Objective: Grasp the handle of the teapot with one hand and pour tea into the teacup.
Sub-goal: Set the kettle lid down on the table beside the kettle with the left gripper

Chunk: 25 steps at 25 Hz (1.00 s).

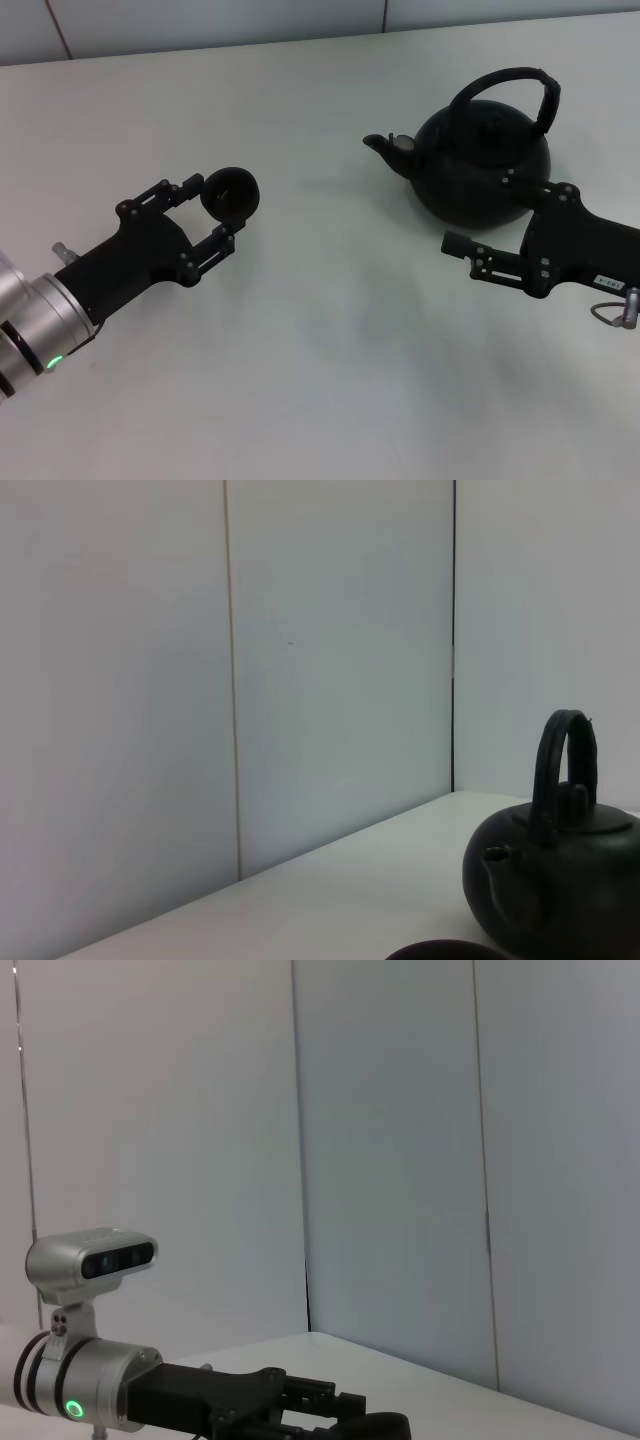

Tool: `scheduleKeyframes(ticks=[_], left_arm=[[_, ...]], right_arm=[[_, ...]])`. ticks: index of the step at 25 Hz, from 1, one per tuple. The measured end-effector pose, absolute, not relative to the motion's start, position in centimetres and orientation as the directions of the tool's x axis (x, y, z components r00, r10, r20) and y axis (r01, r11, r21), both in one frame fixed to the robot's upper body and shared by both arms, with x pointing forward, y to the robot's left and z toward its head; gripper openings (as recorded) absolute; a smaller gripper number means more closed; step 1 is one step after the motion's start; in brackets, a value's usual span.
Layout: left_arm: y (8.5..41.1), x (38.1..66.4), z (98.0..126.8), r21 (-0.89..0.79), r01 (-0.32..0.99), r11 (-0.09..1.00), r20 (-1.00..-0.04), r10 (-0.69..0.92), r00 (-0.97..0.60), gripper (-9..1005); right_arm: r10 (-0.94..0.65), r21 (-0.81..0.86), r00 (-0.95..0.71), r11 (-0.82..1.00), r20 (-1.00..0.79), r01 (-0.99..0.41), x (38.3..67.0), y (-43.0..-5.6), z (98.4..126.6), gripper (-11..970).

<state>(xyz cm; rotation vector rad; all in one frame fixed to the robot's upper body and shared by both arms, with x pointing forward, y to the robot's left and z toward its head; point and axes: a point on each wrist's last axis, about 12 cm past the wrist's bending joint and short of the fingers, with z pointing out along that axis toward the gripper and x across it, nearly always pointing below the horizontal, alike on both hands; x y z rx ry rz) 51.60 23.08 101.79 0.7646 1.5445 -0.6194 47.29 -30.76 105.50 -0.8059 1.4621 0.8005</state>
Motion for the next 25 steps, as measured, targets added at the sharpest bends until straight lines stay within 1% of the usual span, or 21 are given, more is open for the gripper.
scheduleKeyframes(ticks=[12,25], left_arm=[[22.82,51.61,101.70,0.047,0.777,0.627,-0.991,0.126,-0.041,632],[22.21,51.78,101.11,0.063,0.790,0.610,-0.981,0.183,-0.062,635]], right_arm=[[-0.016,0.020,-0.033,0.515,-0.999,-0.857,46.95,-30.73,105.43,716],[-0.007,0.018,-0.025,0.505,-1.000,-0.863,46.69,-30.75,105.55,710]])
